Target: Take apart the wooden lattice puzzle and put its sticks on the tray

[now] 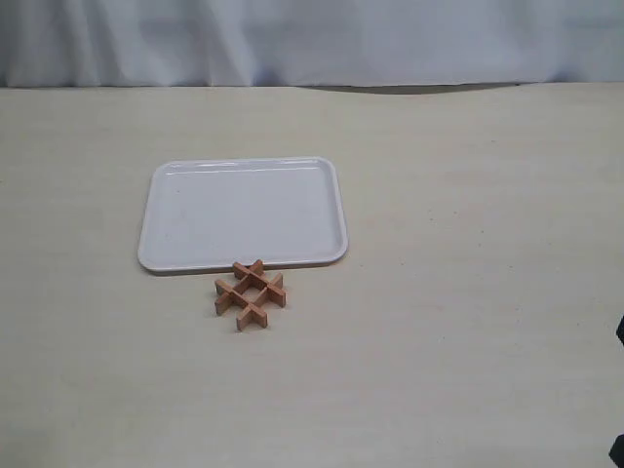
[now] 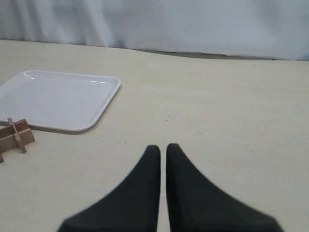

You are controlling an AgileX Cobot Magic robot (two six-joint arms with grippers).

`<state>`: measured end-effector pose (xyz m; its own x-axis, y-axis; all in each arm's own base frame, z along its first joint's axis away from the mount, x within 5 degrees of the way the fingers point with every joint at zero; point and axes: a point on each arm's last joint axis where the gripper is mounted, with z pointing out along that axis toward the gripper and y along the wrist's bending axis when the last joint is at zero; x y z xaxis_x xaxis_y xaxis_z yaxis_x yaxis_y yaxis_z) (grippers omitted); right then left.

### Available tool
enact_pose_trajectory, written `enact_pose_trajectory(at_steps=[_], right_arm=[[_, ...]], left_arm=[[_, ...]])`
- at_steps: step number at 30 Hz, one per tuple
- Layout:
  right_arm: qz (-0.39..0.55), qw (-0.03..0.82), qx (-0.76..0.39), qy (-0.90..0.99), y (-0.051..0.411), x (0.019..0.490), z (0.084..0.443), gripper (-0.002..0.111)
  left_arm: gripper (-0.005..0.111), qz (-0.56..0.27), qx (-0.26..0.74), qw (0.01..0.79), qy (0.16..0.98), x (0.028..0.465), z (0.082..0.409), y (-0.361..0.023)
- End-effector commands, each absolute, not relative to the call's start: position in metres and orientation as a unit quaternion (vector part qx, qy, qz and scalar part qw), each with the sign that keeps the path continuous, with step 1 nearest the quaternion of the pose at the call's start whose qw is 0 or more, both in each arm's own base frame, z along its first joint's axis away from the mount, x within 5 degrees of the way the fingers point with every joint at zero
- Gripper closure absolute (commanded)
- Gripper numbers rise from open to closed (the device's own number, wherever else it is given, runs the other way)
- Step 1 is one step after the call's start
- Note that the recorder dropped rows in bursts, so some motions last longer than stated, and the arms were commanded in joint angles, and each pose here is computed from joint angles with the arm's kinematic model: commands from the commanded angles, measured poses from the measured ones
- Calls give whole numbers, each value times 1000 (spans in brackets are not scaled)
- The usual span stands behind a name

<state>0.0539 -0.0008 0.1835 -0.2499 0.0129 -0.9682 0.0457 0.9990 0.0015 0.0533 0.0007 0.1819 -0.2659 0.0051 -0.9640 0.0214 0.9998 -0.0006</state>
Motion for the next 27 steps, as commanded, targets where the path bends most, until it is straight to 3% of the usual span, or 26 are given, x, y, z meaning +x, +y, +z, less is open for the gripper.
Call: enact_pose_trajectory(at_steps=[1, 23, 26, 27], right_arm=[[-13, 612, 18, 790, -1, 54, 183, 104], [-46, 792, 37, 608, -7, 53, 229, 104], [-24, 822, 61, 565, -8, 50, 237, 104], [25, 842, 96, 530, -9, 47, 243, 104]], left_arm=[[107, -9, 12, 608, 794, 53, 182, 0], [107, -9, 12, 608, 794, 53, 182, 0], [107, -9, 12, 608, 794, 53, 182, 0], [107, -9, 12, 608, 794, 53, 182, 0]])
